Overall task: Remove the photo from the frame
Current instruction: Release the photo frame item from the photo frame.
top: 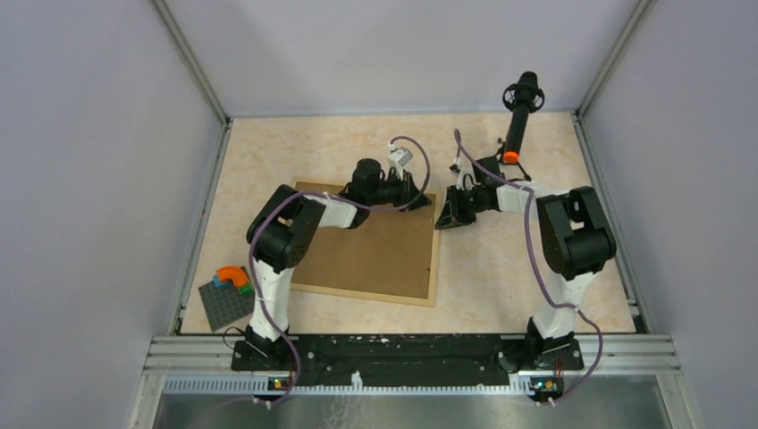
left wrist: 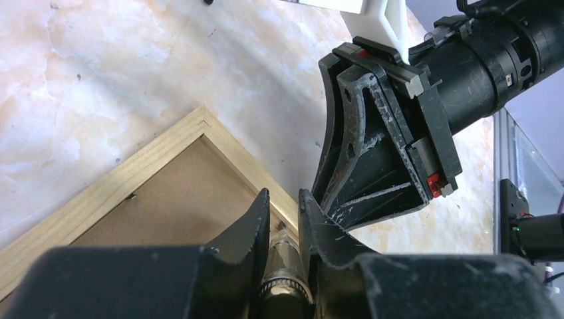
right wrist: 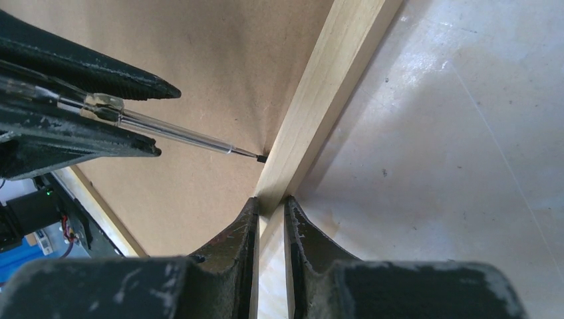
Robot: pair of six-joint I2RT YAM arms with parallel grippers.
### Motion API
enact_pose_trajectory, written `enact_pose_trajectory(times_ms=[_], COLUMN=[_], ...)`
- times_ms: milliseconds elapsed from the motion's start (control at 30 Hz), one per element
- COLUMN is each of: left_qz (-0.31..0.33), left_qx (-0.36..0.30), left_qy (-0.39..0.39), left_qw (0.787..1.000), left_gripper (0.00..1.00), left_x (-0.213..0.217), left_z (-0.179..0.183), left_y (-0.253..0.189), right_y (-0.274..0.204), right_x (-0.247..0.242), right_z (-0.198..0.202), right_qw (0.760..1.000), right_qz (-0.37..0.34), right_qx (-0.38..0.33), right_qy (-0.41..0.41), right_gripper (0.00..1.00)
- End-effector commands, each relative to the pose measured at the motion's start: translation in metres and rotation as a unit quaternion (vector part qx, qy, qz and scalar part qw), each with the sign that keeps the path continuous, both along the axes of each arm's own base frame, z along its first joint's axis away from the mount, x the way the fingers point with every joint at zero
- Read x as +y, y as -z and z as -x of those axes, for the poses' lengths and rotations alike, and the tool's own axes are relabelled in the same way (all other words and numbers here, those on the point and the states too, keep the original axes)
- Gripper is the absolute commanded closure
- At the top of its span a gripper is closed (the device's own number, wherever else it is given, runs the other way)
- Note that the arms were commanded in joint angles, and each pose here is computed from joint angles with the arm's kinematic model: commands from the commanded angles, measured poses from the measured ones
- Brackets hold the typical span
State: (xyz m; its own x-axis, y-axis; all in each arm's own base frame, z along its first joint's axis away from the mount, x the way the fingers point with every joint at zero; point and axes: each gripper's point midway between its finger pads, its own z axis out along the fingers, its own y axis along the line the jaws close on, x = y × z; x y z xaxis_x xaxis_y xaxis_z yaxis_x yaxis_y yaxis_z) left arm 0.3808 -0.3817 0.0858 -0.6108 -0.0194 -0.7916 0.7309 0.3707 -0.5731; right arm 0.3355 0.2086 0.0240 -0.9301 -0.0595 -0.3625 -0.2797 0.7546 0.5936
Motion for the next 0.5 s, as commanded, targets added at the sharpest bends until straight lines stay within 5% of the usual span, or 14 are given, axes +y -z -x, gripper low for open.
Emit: enact_pose_trajectory(times_ms=[0,300,467], left_qz=[0.027,-0.013,0.002], left_qx=[-0.005,-0.051,-0.006], left_qy=[0.098,0.057,0.008], left_qw=[0.995,0.997,1.0], left_gripper=[1.0,1.0,1.0], left_x=[-0.042,-0.03,-0.005], left_z=[0.058,0.042,0.02], left_y=[-0.032,-0.052,-0.072], right_y=[0.032,0.017,-0.003], right_x=[-0.004,-0.007,-0.013], right_z=[-0.006,-0.016,-0.023], right_qw=[0.998,0.997,0.995], right_qz=[0.054,0.065,0.077], right_qx=[-0.011,-0.036,-0.061], right_qy=[-0.001,0.004,0.022], right_gripper=[0.94,0.91,0.75])
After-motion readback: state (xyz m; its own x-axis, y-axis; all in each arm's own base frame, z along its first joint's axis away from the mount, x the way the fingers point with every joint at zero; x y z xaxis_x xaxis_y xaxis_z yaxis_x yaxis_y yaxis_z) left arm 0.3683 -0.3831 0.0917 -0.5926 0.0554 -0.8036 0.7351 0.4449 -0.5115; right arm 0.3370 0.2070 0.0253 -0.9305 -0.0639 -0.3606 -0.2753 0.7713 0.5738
